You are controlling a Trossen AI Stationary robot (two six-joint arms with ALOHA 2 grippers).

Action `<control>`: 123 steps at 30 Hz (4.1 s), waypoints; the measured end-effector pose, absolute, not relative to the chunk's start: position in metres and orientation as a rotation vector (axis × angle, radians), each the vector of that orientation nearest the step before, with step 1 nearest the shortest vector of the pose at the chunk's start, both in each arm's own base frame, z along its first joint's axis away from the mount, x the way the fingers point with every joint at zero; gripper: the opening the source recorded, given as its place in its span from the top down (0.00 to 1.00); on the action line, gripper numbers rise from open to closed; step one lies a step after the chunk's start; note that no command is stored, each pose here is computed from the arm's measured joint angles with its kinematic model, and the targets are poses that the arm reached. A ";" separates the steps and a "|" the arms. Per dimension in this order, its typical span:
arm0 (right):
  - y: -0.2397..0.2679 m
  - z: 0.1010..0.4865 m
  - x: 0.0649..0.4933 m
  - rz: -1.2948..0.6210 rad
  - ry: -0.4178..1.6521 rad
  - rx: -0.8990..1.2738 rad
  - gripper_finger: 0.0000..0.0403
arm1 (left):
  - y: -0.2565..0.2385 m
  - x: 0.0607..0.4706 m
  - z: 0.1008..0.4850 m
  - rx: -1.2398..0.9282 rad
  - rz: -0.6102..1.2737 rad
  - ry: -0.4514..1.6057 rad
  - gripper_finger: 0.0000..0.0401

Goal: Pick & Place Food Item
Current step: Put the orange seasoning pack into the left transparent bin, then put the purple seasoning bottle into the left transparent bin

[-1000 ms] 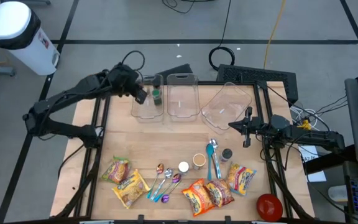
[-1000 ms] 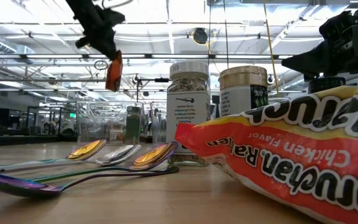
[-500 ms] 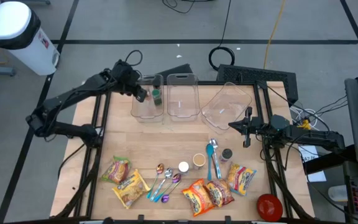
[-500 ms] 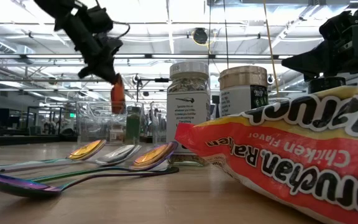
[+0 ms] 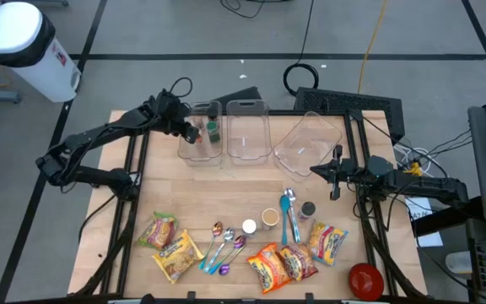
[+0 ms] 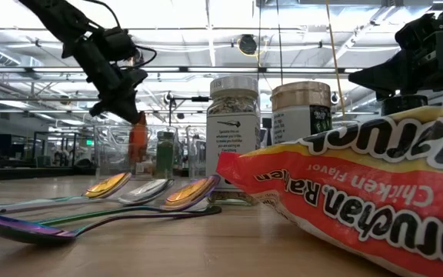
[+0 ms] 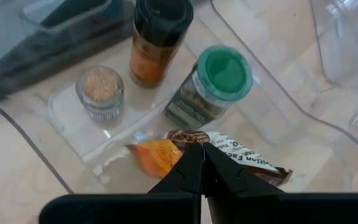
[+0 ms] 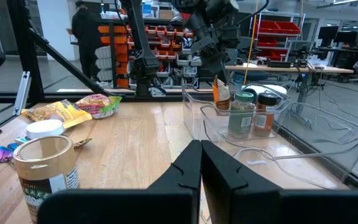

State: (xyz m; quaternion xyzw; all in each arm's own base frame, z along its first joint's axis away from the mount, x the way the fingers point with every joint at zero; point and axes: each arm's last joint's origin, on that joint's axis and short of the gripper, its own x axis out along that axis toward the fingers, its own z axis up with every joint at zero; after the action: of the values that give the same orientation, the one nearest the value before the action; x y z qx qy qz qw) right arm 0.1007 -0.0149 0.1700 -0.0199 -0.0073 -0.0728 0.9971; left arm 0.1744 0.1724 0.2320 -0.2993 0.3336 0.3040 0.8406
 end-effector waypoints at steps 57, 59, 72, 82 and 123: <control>-0.015 0.170 0.101 -0.146 -0.015 -0.040 1.00 | 0.188 0.188 0.186 -0.587 0.727 0.691 0.91; -0.015 0.170 0.101 -0.146 -0.014 -0.040 1.00 | 0.187 0.187 0.187 -0.585 0.740 0.688 0.88; -0.015 0.170 0.101 -0.145 -0.014 -0.040 1.00 | 0.187 0.186 0.188 -0.526 0.745 0.717 0.62; -0.015 0.170 0.101 -0.146 -0.015 -0.040 1.00 | 0.198 0.190 0.210 -0.484 0.752 0.684 0.50; -0.015 0.170 0.101 -0.146 -0.014 -0.040 1.00 | 0.042 0.130 0.287 0.013 0.160 0.032 0.52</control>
State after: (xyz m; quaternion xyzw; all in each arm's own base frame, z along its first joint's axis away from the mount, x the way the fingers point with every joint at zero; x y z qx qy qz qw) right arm 0.1007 -0.0149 0.1699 -0.0198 -0.0072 -0.0729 0.9971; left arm 0.1302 0.0421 0.2872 0.0064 0.0158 0.0799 0.9967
